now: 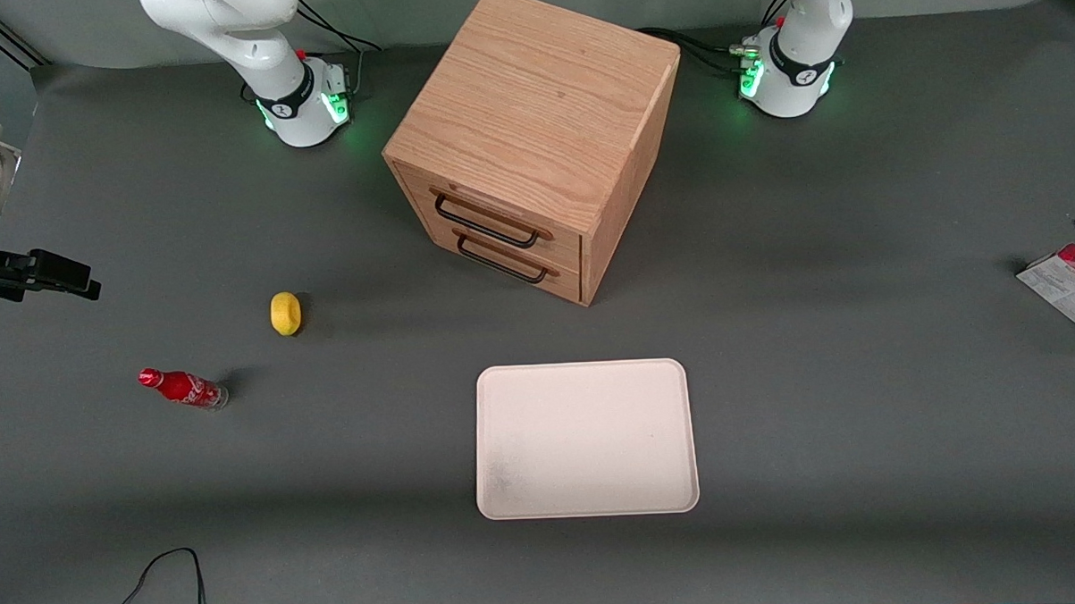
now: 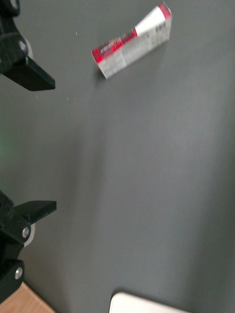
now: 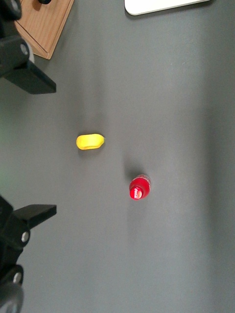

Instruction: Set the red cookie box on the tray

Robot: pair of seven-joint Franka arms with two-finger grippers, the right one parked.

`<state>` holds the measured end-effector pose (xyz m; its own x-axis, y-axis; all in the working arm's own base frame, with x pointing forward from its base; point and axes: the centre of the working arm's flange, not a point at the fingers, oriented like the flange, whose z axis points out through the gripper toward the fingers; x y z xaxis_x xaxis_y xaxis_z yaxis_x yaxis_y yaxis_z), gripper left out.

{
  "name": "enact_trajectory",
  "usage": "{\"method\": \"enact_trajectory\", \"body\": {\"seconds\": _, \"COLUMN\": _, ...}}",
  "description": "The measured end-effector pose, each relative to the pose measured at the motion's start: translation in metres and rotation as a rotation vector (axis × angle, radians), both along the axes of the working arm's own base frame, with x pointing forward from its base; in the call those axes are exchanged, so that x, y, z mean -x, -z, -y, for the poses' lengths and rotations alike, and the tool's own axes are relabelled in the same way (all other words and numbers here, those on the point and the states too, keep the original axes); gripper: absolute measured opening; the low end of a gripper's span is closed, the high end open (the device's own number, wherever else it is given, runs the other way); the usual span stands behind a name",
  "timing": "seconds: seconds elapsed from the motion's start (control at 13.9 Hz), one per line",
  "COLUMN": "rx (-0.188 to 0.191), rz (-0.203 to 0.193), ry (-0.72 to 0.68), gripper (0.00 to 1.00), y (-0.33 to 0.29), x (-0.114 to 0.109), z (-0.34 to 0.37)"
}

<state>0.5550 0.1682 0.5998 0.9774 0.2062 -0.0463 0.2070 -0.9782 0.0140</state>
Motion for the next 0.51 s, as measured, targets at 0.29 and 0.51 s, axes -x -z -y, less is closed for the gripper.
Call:
{"method": "enact_trajectory", "body": {"seconds": 0.29, "rx": -0.019, "rz": -0.008, "ry": -0.085, "gripper": 1.0, "y": 0.027, "x": 0.029, "z": -0.12}}
{"method": "enact_trajectory", "body": {"seconds": 0.51, "rx": -0.022, "rz": 0.002, "ry": -0.001, "gripper": 1.0, "y": 0.041, "x": 0.055, "z": -0.2}}
